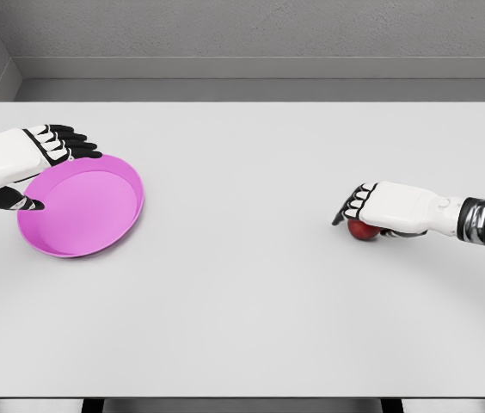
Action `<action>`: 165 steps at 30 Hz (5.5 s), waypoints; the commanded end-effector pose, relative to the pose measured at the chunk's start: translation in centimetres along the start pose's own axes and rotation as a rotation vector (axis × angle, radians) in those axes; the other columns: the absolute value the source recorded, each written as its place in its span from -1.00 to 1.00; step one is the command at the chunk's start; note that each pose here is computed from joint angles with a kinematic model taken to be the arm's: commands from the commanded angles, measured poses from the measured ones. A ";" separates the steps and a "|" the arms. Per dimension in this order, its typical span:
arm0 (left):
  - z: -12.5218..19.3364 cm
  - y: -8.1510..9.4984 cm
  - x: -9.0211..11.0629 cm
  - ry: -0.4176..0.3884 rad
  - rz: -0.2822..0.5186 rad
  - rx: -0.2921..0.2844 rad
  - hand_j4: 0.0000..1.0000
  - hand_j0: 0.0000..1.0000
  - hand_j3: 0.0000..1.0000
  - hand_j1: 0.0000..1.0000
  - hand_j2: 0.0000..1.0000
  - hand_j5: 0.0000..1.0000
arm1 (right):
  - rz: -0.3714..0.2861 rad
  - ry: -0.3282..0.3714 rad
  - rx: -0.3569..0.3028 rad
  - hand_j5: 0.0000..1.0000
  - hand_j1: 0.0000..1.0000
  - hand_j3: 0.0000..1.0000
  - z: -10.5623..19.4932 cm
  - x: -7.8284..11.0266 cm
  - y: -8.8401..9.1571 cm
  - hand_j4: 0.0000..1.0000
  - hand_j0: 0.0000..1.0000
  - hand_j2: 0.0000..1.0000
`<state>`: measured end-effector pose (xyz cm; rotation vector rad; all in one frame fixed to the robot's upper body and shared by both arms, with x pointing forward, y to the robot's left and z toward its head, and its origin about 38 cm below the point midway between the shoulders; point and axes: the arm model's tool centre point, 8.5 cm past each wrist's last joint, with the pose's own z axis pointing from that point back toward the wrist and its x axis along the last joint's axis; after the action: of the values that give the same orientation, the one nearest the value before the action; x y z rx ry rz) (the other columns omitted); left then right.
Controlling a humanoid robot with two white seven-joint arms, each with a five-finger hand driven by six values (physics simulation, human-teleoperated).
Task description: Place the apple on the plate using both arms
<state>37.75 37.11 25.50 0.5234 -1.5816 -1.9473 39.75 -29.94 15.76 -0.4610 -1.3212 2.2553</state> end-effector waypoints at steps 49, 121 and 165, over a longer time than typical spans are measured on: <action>0.3 0.5 0.0 0.002 -0.005 0.005 1.00 1.00 1.00 1.00 1.00 1.00 | 0.114 -0.096 -0.054 -0.15 -0.15 -0.15 -2.6 3.2 -5.2 -0.15 -0.15 -0.15; 0.2 0.6 0.1 -0.003 -0.008 0.008 1.00 1.00 1.00 1.00 1.00 1.00 | 0.179 -0.296 -0.030 0.99 0.99 0.99 -19.0 9.9 -12.1 0.99 0.99 0.99; -16.0 -1.3 9.2 -0.355 -0.135 -0.046 1.00 1.00 1.00 1.00 1.00 1.00 | -0.469 0.112 -0.539 1.00 1.00 1.00 9.3 0.0 -0.1 1.00 1.00 1.00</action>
<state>40.67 20.57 22.56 0.3429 -1.7584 -2.2632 34.77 -35.58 18.75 -0.3732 -1.7130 1.5249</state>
